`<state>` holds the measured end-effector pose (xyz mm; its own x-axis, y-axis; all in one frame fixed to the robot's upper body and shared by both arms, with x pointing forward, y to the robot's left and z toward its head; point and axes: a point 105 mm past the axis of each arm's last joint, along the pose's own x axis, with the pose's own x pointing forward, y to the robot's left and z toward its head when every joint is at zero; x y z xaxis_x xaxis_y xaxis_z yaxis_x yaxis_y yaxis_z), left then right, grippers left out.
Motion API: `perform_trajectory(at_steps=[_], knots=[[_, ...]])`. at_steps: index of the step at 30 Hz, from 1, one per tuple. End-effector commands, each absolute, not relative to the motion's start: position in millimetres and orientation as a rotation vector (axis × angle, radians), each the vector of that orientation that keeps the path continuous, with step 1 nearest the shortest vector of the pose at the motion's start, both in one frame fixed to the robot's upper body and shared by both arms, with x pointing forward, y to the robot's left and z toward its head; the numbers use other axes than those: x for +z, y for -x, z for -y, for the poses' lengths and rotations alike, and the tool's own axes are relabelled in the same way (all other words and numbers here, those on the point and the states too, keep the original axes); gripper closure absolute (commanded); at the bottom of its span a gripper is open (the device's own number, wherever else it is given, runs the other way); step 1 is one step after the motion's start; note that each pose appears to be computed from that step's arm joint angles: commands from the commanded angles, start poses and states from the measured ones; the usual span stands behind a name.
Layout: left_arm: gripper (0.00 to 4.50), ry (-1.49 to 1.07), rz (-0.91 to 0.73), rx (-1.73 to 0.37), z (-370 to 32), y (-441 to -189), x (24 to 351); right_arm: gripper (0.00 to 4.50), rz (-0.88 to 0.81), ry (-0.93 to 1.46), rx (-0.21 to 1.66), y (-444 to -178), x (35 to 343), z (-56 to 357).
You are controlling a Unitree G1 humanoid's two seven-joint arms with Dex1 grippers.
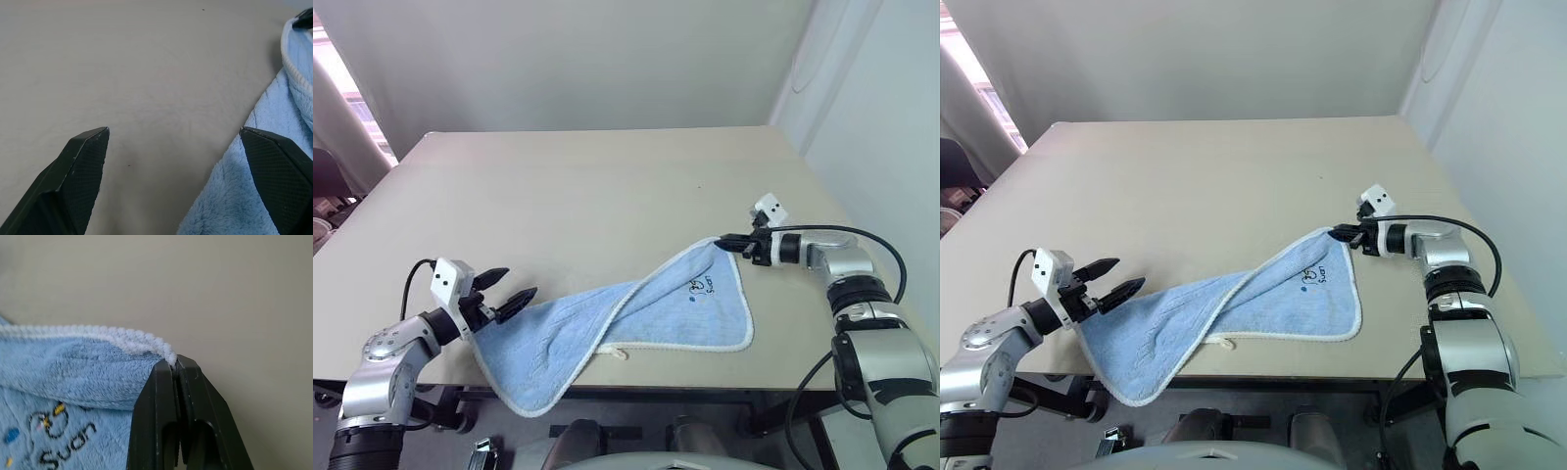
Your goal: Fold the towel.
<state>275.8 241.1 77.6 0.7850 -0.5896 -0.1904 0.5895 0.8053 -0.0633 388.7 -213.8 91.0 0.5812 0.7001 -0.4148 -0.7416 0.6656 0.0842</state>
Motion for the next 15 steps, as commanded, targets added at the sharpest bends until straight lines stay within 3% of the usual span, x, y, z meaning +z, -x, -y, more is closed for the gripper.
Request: perform_trajectory(at_steps=[1,5,15], knots=[[0.0,-0.038,-0.152,-0.631,-245,-281,96,4.46,-0.233,0.118,0.844,-405,142,202],[0.0,-0.06,-0.157,-0.589,-252,-286,93,4.46,-0.102,0.078,0.741,-423,176,199],[0.0,-0.064,-0.156,-0.62,-247,-287,96,4.46,0.065,0.092,0.576,-452,225,190]])
